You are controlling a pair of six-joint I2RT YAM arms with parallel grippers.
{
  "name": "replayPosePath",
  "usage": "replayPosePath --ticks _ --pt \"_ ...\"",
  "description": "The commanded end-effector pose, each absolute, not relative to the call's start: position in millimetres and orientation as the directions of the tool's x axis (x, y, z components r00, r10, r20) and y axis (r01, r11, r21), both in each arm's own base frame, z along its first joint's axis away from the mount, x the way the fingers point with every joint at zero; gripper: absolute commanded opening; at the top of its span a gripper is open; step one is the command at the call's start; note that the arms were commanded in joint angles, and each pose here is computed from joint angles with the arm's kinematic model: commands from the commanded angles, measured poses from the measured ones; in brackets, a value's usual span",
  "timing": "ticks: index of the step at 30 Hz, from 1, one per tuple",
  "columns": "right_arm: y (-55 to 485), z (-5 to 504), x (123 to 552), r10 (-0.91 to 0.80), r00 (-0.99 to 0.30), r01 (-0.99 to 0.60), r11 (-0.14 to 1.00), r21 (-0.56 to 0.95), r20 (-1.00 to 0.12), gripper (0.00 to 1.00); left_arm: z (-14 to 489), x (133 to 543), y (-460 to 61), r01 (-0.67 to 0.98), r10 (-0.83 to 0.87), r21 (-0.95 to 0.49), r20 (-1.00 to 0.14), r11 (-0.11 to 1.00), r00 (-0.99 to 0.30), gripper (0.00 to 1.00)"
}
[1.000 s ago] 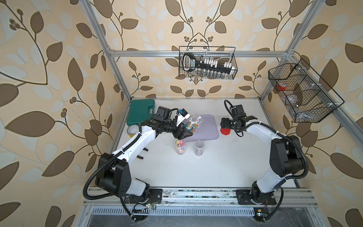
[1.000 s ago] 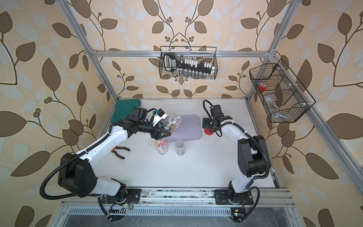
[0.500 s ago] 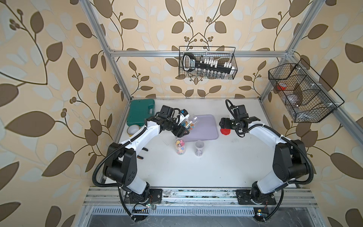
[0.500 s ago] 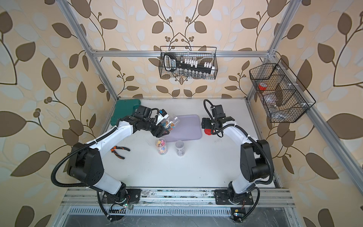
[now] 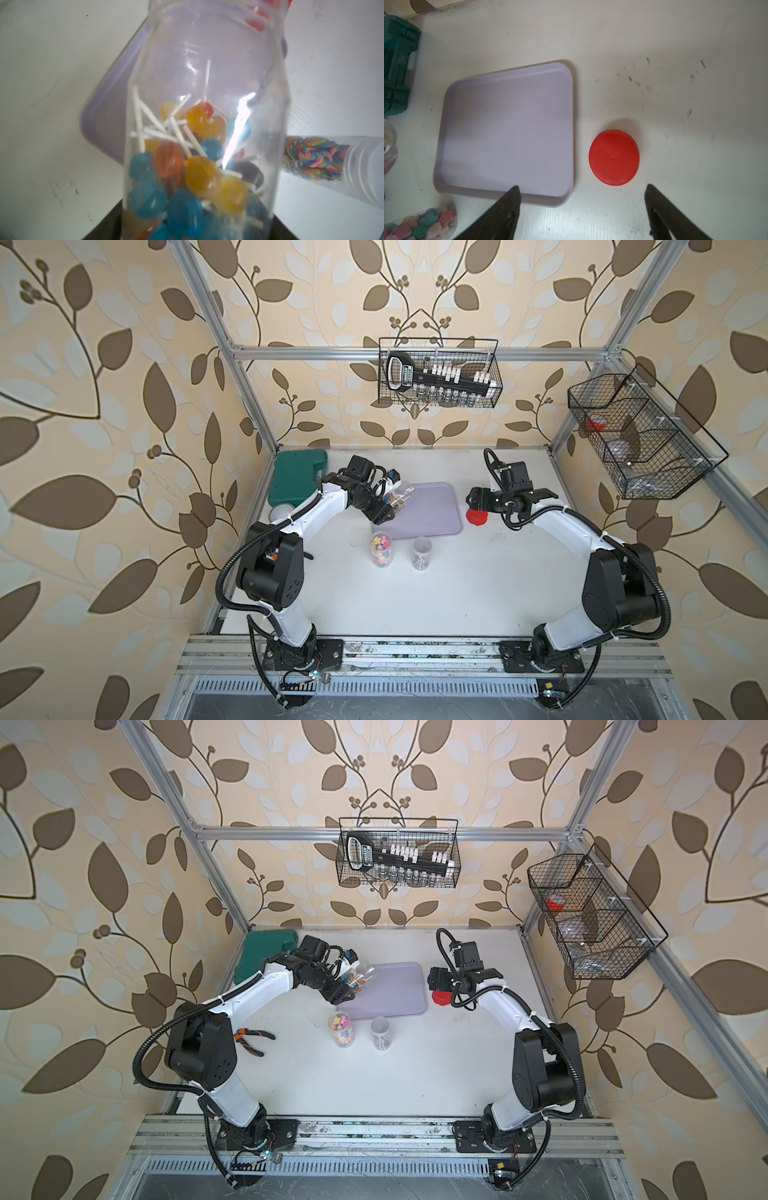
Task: Pour the candies out of the jar
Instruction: 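Pour the candies out of the jar onto the tray.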
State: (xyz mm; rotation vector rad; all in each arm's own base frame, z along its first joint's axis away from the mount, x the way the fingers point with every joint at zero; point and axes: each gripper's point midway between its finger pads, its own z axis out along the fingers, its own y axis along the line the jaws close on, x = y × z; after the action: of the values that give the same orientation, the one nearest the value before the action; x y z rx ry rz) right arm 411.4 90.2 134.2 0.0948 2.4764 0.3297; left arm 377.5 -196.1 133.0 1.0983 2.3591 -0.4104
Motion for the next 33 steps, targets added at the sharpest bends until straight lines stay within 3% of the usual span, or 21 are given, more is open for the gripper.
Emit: replayPosePath --ticks 1,24,33 --pt "91 137 407 0.141 -0.795 -0.031 0.962 0.271 -0.59 0.9 152 389 -196 0.788 0.632 -0.02 -0.585 0.616 -0.508 0.68" --pt "94 135 407 0.15 -0.798 -0.045 0.951 0.307 -0.583 0.89 134 387 -179 0.758 0.706 0.009 -0.372 0.652 -0.602 0.68" --pt "95 137 406 0.152 -0.797 -0.051 0.948 0.316 -0.584 0.9 131 385 -184 0.742 0.702 0.021 -0.345 0.67 -0.624 0.68"
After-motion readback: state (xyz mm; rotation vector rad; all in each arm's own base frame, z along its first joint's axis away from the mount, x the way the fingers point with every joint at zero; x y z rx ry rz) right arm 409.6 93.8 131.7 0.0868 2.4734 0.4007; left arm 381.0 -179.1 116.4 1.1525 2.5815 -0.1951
